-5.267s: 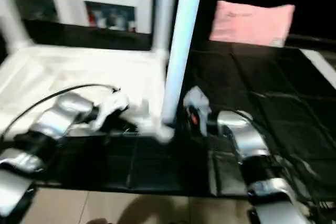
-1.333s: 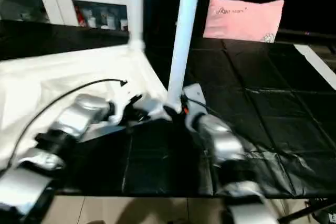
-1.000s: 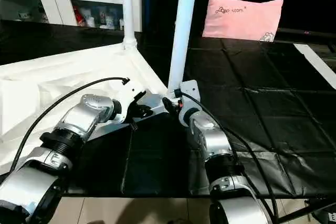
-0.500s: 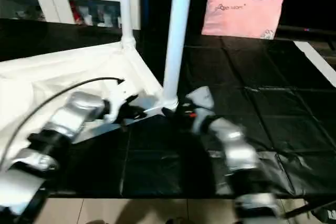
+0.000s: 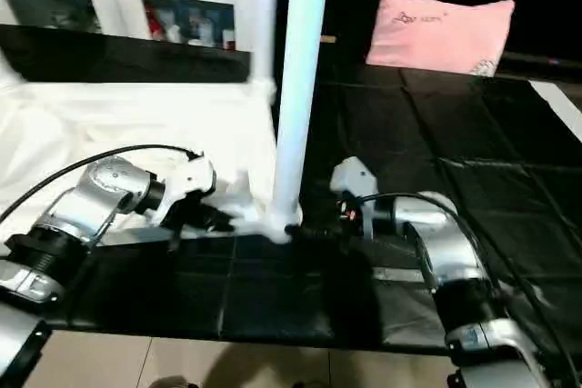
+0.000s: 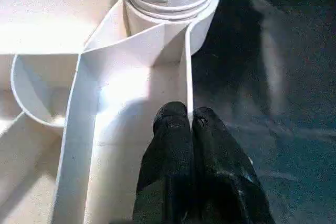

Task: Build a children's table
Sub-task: Rotate leg to tighten

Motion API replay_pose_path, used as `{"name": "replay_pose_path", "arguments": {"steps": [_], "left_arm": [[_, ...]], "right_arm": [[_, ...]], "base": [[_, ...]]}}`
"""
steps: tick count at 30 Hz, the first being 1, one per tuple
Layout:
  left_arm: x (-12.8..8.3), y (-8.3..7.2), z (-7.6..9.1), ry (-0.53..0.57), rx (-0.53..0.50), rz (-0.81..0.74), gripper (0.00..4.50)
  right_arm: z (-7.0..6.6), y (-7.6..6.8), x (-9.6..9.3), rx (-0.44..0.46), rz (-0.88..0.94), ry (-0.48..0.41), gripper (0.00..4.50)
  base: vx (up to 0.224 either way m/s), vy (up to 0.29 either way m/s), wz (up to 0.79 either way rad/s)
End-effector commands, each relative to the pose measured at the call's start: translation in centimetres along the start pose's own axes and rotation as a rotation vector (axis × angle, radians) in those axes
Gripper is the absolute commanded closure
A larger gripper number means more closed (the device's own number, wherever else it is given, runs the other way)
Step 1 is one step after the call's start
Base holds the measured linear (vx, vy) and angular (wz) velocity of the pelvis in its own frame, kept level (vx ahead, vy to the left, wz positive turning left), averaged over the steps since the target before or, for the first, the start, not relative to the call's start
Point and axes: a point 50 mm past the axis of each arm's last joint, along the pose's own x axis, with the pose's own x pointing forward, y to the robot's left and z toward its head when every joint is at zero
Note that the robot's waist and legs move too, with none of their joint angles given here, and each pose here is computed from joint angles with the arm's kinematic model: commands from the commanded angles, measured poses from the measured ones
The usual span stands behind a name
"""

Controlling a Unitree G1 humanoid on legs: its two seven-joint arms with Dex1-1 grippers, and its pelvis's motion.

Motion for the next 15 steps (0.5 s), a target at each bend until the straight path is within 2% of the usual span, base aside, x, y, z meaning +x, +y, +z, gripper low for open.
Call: {"name": "replay_pose_path", "arguments": {"steps": [1,5,6,13,14,15], "left_arm": [[0.88,-0.67,0.77,0.031,0.083,-0.11,4.5],[0.87,-0.74,0.85,0.039,0.096,-0.13,4.5],[0.87,-0.74,0.85,0.039,0.096,-0.13,4.5],[0.86,-0.9,0.92,0.032,0.103,-0.151,4.5],[0.86,-0.91,0.91,0.032,0.103,-0.153,4.5],[0.86,-0.92,0.91,0.031,0.103,-0.154,4.5]], "right_arm": [[0.56,-0.32,0.15,-0.032,0.037,0.007,0.06],[0.87,-0.13,0.68,-0.013,0.095,-0.027,0.21],[0.87,-0.13,0.68,-0.013,0.095,-0.027,0.39],[0.73,0.1,0.7,0.024,0.171,-0.036,0.94],[0.71,0.11,0.69,0.027,0.175,-0.036,1.15],[0.69,0.12,0.68,0.03,0.179,-0.036,1.15]], "base": [[0.0,0.0,0.0],[0.0,0.0,0.0],[0.0,0.0,0.0],[0.0,0.0,0.0],[0.0,0.0,0.0],[0.0,0.0,0.0]]}}
